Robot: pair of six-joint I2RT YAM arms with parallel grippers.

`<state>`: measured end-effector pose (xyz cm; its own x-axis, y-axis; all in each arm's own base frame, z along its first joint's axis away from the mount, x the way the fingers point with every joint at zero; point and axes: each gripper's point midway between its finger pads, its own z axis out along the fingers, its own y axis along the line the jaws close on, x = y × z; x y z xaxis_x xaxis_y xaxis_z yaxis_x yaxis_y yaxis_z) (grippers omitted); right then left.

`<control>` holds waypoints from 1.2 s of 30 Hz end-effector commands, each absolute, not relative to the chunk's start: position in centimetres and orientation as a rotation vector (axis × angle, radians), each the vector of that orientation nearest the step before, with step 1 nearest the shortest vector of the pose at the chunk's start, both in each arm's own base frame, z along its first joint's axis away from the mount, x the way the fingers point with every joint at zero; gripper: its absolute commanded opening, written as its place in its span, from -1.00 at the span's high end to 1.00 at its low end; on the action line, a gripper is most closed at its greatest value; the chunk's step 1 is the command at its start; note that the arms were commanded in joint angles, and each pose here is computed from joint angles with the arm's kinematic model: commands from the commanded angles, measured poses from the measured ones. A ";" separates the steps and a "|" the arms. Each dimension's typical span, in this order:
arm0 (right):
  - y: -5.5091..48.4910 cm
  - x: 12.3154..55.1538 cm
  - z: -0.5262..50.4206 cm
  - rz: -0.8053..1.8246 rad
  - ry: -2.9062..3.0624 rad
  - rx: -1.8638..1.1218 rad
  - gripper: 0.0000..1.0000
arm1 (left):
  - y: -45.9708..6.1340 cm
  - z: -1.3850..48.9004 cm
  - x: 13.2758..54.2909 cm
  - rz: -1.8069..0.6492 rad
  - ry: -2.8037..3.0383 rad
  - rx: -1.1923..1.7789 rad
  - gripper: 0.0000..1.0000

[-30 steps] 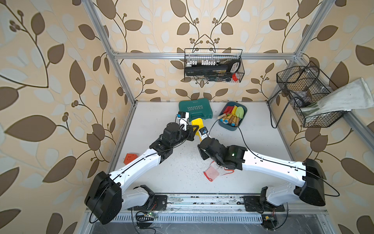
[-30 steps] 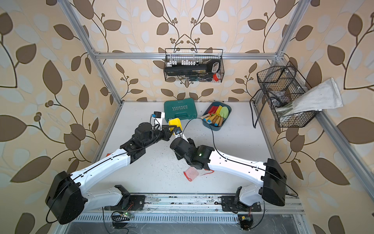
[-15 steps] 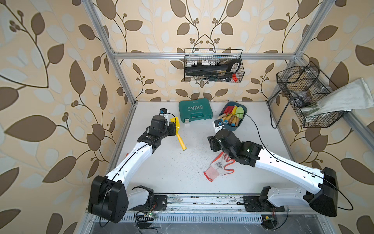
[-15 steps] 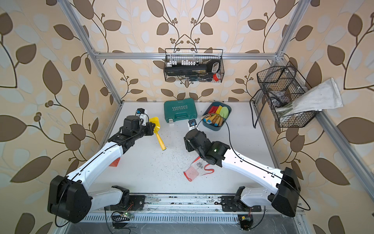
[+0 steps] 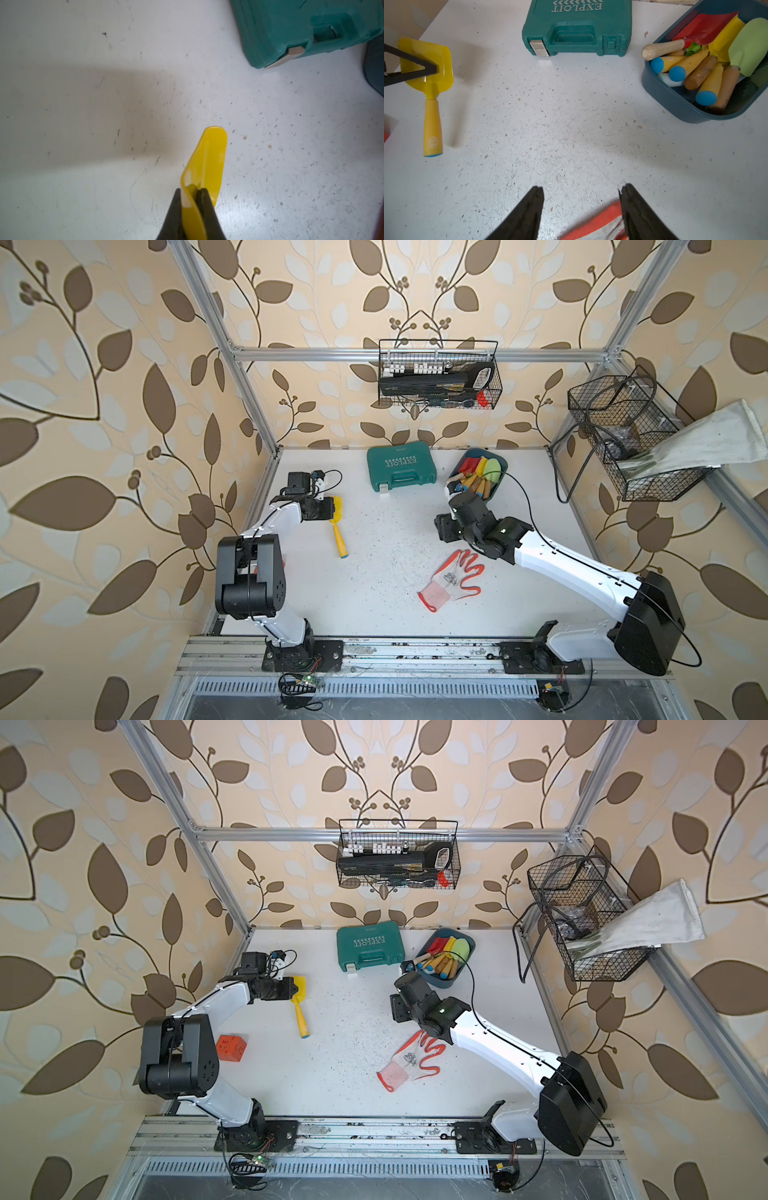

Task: Take the shovel out of the storage box
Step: Place the shovel at the center of the board.

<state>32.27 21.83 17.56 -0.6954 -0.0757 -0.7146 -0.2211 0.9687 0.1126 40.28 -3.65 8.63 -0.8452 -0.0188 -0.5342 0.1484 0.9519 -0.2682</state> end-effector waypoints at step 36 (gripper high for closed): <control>21.0 32.9 15.2 0.255 2.397 -0.155 -0.33 | -0.5 4.4 43.8 -0.456 2.666 0.035 0.48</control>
